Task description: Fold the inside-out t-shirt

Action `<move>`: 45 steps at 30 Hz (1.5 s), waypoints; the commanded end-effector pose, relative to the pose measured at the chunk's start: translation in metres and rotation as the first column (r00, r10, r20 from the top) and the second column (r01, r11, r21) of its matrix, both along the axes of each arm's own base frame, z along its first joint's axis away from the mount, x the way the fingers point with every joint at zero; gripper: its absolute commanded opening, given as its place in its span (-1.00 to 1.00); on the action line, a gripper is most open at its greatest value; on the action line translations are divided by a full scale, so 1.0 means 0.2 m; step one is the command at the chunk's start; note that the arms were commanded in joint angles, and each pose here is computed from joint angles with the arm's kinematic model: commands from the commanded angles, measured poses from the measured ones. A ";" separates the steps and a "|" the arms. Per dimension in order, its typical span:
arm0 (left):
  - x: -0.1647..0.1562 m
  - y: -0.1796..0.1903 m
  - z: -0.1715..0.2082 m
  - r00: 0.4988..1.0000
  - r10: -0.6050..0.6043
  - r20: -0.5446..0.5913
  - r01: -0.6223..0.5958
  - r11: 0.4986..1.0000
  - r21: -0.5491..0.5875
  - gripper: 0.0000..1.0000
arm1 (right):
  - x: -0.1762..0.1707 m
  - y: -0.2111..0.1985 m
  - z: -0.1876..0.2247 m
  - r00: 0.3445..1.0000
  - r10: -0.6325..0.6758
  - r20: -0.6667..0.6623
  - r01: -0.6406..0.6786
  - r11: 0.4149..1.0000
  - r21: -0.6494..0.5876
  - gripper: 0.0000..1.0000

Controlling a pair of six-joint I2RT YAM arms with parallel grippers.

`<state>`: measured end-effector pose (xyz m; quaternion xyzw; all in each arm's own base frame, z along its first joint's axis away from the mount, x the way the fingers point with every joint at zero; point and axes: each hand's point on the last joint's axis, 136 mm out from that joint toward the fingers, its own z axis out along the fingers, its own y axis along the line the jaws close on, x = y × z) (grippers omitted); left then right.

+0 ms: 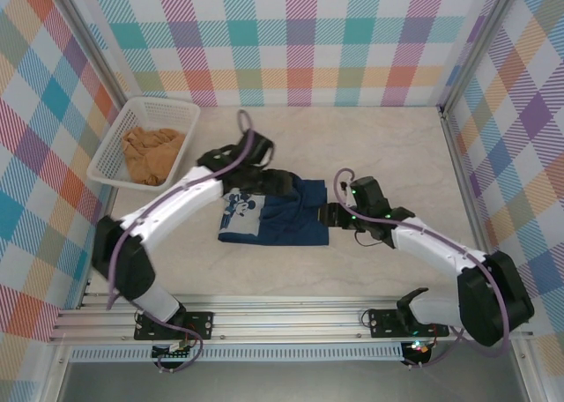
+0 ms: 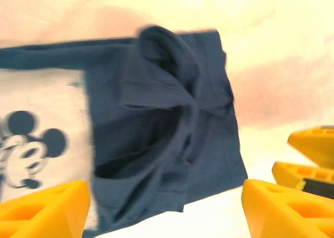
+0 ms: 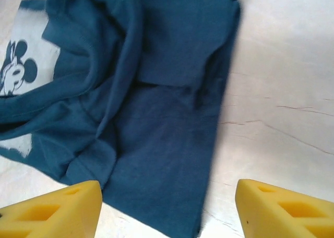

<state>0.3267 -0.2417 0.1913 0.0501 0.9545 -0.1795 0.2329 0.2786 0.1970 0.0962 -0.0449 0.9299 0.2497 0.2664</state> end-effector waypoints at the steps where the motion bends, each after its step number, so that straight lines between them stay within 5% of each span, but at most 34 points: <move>1: -0.04 0.07 -0.19 0.996 0.018 -0.089 -0.023 0.998 -0.052 0.54 | 0.16 0.13 0.14 0.994 0.052 0.091 -0.055 0.998 0.027 0.41; 8: -0.10 0.02 -0.32 0.994 -0.042 -0.098 0.027 0.989 -0.146 0.63 | 0.35 0.36 0.07 0.980 0.192 0.052 -0.193 0.981 0.012 0.39; 18: -0.12 0.03 -0.45 0.989 -0.051 -0.142 0.030 0.989 -0.146 0.25 | 0.40 0.61 0.00 0.946 0.321 0.047 -0.320 0.947 -0.028 0.12; 38: -0.12 0.00 -0.50 0.988 -0.072 -0.139 0.047 0.984 -0.174 -0.58 | 0.54 0.66 -0.07 0.948 0.315 0.043 -0.310 0.946 -0.091 -0.81; 45: -0.15 -0.08 -0.41 0.985 -0.158 -0.063 0.141 0.966 -0.218 -0.85 | 0.57 0.55 0.06 0.966 0.256 0.043 -0.253 0.965 -0.074 -0.95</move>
